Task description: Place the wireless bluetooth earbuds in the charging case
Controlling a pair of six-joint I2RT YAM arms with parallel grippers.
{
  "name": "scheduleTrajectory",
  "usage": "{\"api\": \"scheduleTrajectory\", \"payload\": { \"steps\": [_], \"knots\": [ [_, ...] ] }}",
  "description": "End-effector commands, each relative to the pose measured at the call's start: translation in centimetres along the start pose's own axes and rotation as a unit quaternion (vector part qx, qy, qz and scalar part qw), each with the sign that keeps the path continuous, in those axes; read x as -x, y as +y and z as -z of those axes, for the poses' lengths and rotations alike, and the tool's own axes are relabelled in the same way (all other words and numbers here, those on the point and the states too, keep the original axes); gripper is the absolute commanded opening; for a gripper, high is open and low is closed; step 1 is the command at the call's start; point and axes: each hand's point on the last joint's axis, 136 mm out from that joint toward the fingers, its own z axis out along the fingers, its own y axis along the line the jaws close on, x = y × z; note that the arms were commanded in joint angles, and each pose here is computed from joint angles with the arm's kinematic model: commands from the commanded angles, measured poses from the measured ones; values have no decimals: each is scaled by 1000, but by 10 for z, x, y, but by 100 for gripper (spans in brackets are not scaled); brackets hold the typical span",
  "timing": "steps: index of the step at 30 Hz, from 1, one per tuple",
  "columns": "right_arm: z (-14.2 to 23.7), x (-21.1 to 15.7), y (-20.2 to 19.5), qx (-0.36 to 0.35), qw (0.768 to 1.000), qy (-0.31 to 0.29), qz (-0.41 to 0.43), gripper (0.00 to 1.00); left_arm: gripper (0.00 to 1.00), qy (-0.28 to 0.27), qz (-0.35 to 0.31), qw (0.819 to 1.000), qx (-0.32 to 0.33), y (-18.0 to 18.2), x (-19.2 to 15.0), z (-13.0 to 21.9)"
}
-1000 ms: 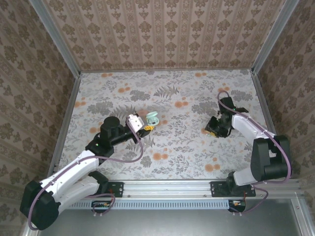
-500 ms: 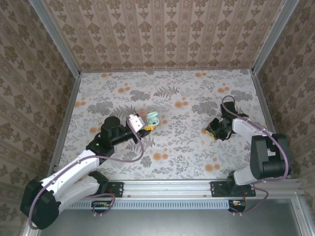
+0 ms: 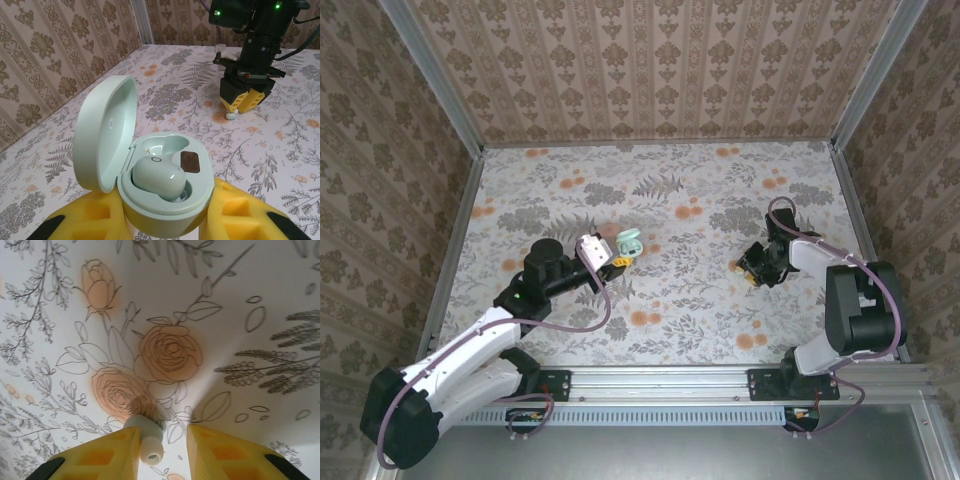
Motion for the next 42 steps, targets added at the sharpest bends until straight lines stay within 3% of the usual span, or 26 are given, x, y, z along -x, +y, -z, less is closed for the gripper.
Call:
{"api": "scheduleTrajectory", "payload": {
  "steps": [1,12,19,26,32,42],
  "knots": [
    [-3,1,-3,-9,1000,4,2,29,0,-10,-1,1000,3,0,5,3],
    [12,-19,19,-12,996,7,87,28,0,-10,1,1000,0,-1,5,1],
    [41,-23,26,-61,985,-18,163,27,0,-11,1,1000,2,-1,5,3],
    [51,-25,27,-161,939,-21,303,25,0,-12,3,1000,2,-1,6,3],
    [45,-18,30,-236,897,-25,373,25,0,-14,3,1000,3,0,8,3],
    [17,-17,32,-263,873,5,410,26,0,-10,2,1000,6,0,8,7]
  ]
}}
